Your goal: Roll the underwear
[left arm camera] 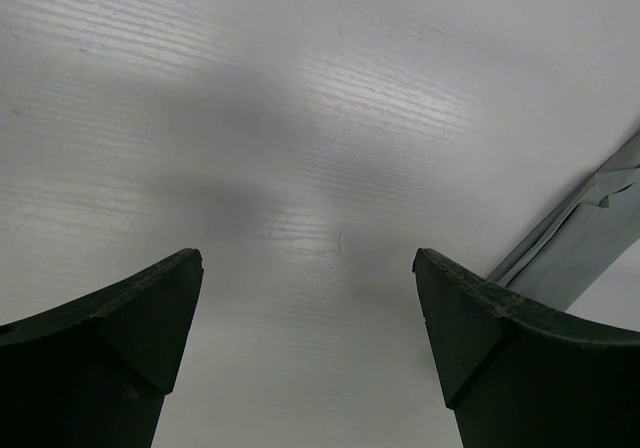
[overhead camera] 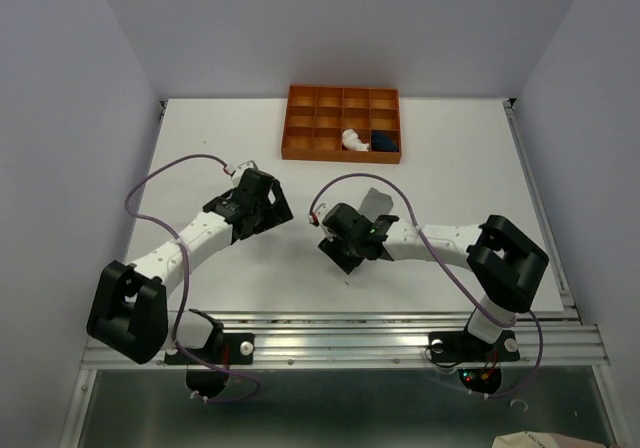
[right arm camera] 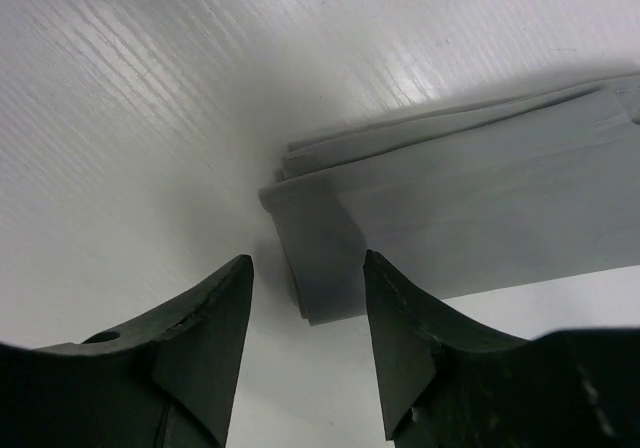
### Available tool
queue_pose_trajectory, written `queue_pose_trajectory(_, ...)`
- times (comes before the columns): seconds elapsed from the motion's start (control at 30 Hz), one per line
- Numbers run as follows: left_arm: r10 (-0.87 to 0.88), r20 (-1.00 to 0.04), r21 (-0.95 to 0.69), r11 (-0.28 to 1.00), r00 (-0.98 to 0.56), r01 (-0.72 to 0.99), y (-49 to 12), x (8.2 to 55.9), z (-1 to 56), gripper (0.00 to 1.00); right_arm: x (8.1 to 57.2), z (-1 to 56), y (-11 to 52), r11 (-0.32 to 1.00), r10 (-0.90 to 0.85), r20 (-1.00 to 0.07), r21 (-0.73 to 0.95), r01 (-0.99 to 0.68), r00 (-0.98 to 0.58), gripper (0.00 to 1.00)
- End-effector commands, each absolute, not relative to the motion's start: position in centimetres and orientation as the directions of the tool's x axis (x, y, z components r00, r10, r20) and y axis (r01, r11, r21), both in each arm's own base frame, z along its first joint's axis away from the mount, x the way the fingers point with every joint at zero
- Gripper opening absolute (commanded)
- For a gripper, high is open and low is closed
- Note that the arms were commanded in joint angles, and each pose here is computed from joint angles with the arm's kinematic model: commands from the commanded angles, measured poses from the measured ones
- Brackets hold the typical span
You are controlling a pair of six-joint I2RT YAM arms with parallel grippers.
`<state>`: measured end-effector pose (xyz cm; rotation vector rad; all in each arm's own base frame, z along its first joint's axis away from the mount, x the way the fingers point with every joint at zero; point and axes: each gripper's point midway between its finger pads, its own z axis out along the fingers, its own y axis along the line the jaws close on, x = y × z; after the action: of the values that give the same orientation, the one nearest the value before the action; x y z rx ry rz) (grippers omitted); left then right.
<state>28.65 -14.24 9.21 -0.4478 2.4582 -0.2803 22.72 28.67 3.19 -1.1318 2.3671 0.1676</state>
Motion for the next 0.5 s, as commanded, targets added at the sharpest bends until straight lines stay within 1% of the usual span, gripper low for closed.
queue_pose_trajectory(0.0,-0.368,-0.541,-0.306,0.924,-0.756,-0.231,-14.5,29.1,9.0,0.99,23.1,3.2,28.8,0.679,-0.670,-0.500,-0.112,-0.726,-0.549,0.52)
queue_pose_trajectory(0.07,-0.363,-0.537,-0.304,0.925,-0.761,-0.227,-14.6,29.1,8.9,0.99,23.2,2.7,28.7,0.686,-0.668,-0.489,-0.114,-0.718,-0.561,0.49)
queue_pose_trajectory(0.13,-0.360,-0.534,-0.299,0.927,-0.765,-0.227,-14.6,29.2,8.7,0.99,23.1,2.4,28.8,0.698,-0.659,-0.484,-0.108,-0.708,-0.576,0.41)
queue_pose_trajectory(0.3,-0.360,-0.531,-0.302,0.926,-0.767,-0.226,-14.7,29.2,8.7,0.99,23.0,1.7,28.8,0.707,-0.650,-0.468,-0.083,-0.702,-0.599,0.38)
queue_pose_trajectory(0.4,-0.360,-0.528,-0.296,0.927,-0.769,-0.231,-14.6,29.0,8.5,0.99,22.4,1.5,29.1,0.694,-0.655,-0.460,-0.053,-0.718,-0.599,0.21)
queue_pose_trajectory(0.43,-0.362,-0.527,-0.294,0.927,-0.769,-0.235,-14.5,29.0,8.5,0.99,22.3,1.7,29.4,0.690,-0.653,-0.464,-0.039,-0.723,-0.598,0.12)
queue_pose_trajectory(0.47,-0.363,-0.525,-0.293,0.926,-0.770,-0.237,-14.5,29.0,8.4,0.99,22.1,1.8,29.6,0.688,-0.649,-0.466,-0.023,-0.725,-0.601,0.09)
